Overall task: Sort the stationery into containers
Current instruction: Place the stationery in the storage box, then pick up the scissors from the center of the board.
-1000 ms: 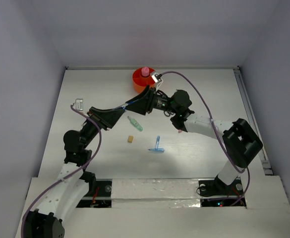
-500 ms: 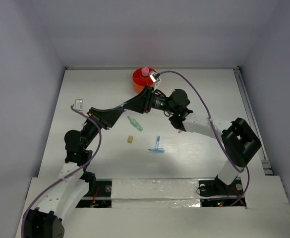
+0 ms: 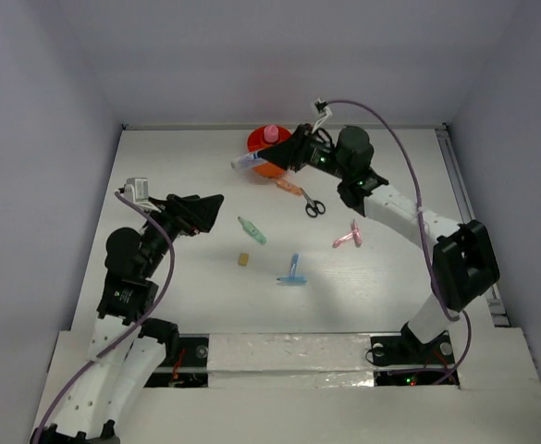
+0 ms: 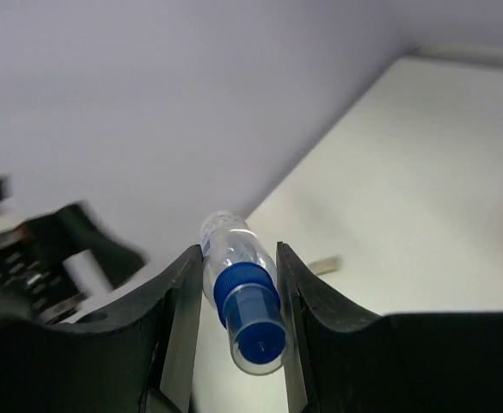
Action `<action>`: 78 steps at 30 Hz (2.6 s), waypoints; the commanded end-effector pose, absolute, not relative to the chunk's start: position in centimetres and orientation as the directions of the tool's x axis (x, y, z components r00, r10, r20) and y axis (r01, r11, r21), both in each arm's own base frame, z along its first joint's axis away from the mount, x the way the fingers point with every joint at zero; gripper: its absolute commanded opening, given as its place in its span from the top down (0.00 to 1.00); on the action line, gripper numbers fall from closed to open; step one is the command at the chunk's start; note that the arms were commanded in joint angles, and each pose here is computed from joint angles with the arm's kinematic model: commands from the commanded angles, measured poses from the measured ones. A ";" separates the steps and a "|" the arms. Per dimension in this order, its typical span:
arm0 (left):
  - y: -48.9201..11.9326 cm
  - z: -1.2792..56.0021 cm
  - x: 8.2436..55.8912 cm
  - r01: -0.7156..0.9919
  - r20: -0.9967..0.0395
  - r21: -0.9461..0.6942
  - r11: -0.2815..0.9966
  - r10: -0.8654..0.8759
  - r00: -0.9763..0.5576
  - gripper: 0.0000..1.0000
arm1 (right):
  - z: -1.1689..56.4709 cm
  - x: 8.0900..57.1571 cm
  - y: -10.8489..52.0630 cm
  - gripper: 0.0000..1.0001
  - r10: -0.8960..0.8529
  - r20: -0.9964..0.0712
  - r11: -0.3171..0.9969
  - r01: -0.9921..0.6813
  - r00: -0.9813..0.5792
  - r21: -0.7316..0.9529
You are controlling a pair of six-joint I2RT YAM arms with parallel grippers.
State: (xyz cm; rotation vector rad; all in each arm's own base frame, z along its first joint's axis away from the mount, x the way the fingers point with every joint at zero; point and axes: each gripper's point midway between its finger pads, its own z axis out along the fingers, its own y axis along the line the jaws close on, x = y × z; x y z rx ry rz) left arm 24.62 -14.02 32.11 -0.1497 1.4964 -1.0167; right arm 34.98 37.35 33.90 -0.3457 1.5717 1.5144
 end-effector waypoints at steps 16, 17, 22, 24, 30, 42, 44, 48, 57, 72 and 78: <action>-11.6 25.9 27.8 0.301 -0.905 -0.373 0.877 -0.273 -0.326 0.01 | 27.9 51.7 29.6 0.95 -0.062 -0.918 0.888 -0.442 -0.392 0.129; -11.6 25.8 27.8 0.298 -0.905 -0.373 0.879 -0.273 -0.327 0.01 | 27.6 52.2 29.1 0.95 -0.071 -0.917 0.902 -0.418 -0.393 0.109; -11.5 25.7 27.9 0.292 -0.904 -0.371 0.881 -0.271 -0.330 0.01 | 25.3 53.6 28.6 0.95 -0.118 -0.901 0.915 -0.398 -0.416 0.064; -11.5 25.6 27.9 0.292 -0.904 -0.371 0.882 -0.271 -0.332 0.01 | 25.1 54.3 28.2 0.96 -0.120 -0.902 0.920 -0.387 -0.415 0.056; -11.6 25.4 28.1 0.289 -0.902 -0.373 0.882 -0.271 -0.337 0.01 | 24.1 55.1 28.8 0.96 -0.106 -0.903 0.918 -0.390 -0.415 0.071; -11.6 25.4 28.1 0.293 -0.901 -0.374 0.880 -0.270 -0.339 0.01 | 23.5 57.4 28.3 0.96 -0.100 -0.912 0.931 -0.361 -0.397 0.054; -11.6 25.4 28.1 0.292 -0.901 -0.374 0.880 -0.270 -0.340 0.01 | 22.8 57.6 28.3 0.96 -0.111 -0.909 0.931 -0.363 -0.401 0.047; -11.7 25.3 28.1 0.294 -0.900 -0.375 0.879 -0.269 -0.344 0.01 | 22.0 58.1 28.3 0.95 -0.132 -0.908 0.931 -0.363 -0.399 0.024; -11.7 25.2 28.2 0.293 -0.899 -0.376 0.879 -0.270 -0.346 0.01 | 22.9 58.9 28.3 0.10 -0.113 -0.924 0.938 -0.345 -0.364 0.021; -11.6 26.0 27.8 0.309 -0.905 -0.380 0.872 -0.280 -0.321 0.01 | 21.9 48.8 24.0 0.87 0.047 -0.898 0.938 -0.291 -0.438 0.190; -11.8 26.8 27.2 0.331 -0.910 -0.382 0.863 -0.288 -0.300 0.01 | 11.2 44.2 19.7 0.83 0.025 -0.752 0.974 -0.155 -0.659 0.168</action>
